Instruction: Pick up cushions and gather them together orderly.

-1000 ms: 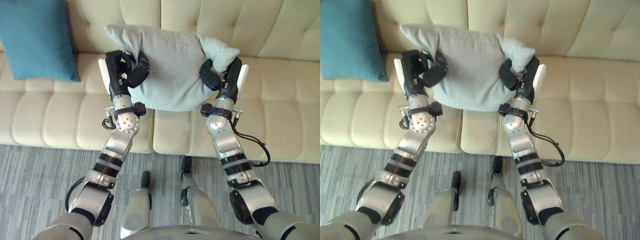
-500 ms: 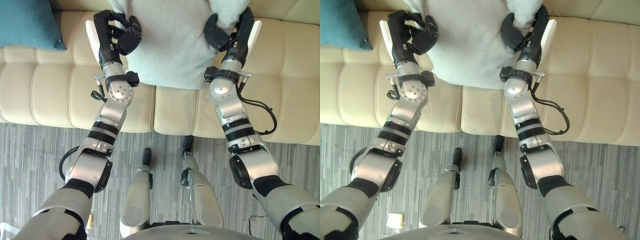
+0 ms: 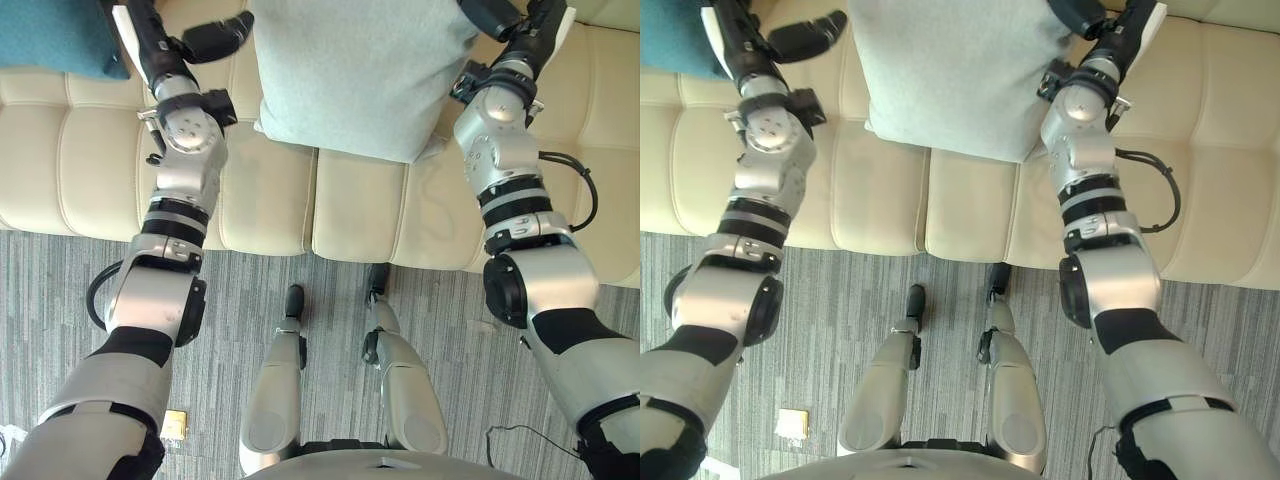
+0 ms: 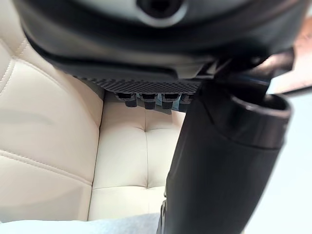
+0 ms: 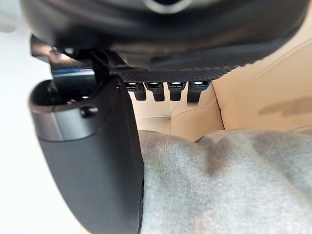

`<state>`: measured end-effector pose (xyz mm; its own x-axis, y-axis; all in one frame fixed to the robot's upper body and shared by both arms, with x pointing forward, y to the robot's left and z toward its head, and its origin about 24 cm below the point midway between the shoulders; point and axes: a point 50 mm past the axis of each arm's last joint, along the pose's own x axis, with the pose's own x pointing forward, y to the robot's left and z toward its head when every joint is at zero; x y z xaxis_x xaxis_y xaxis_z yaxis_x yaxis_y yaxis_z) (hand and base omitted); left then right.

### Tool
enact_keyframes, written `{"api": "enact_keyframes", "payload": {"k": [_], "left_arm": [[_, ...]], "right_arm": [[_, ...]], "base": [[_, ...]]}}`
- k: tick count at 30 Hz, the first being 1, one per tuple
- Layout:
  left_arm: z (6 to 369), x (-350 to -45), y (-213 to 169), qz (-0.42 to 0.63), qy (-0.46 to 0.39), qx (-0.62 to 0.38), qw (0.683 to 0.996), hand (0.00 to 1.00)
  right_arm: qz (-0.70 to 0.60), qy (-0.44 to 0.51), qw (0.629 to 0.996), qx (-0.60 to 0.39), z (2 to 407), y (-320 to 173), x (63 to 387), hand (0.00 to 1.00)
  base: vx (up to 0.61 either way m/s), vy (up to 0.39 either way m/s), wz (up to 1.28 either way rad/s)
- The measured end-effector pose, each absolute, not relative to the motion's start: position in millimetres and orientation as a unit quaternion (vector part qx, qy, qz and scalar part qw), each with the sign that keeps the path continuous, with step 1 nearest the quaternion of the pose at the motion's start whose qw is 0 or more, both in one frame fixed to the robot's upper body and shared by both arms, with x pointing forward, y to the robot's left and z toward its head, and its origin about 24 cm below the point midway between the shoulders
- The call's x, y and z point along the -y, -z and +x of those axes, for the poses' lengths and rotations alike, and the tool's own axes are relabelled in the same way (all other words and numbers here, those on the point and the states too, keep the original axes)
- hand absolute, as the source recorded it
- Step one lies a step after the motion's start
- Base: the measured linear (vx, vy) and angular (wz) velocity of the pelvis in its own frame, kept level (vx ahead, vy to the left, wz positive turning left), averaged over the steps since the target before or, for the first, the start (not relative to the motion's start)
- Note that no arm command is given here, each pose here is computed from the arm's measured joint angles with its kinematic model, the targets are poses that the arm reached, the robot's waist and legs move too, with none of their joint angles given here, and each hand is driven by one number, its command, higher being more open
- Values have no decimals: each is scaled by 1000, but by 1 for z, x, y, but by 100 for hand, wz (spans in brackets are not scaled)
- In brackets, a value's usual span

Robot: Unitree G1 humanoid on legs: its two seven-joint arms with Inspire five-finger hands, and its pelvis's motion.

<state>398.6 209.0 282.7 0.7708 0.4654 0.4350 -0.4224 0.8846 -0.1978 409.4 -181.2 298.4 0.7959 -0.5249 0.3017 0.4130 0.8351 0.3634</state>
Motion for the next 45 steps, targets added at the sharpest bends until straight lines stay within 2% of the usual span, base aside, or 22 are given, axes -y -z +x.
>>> {"api": "enact_keyframes", "payload": {"k": [7,12,17,20,21,23,24,27,28,32,38,45], "left_arm": [[398,-220,-298,-180,-215,245,928,100],[392,-236,-294,-187,-215,255,924,100],[372,-249,-232,-129,-213,232,940,100],[352,-245,-153,-127,-212,152,957,100],[339,-237,-109,-143,-214,95,962,100],[319,-223,-60,-164,-214,22,963,100],[298,-213,-23,-175,-212,-40,961,100],[260,-196,24,-166,-195,-127,958,100],[241,-190,44,-163,-190,-166,954,100],[184,-188,98,-127,-195,-290,928,100],[142,-187,134,-89,-189,-392,896,100],[119,-187,147,-53,-176,-444,877,100]], "right_arm": [[243,246,924,163,412,-296,191,100],[280,269,906,168,408,-295,217,100],[273,292,888,226,381,-261,255,100],[237,310,896,215,356,-201,272,100],[228,311,904,182,344,-165,270,100],[223,310,915,132,325,-118,263,100],[224,308,922,78,307,-77,252,100],[225,314,922,-23,269,-14,236,100],[217,320,919,-76,243,15,229,100],[161,313,908,-228,166,81,211,100],[89,266,884,-374,118,127,198,100],[66,249,862,-436,95,143,198,100]], "base": [[42,70,3],[25,62,1],[53,69,-3],[64,63,-3],[59,57,-9],[44,54,-12],[32,46,-16],[34,41,-14],[57,42,-16],[101,34,-21],[91,17,-15],[81,37,-16]]}}
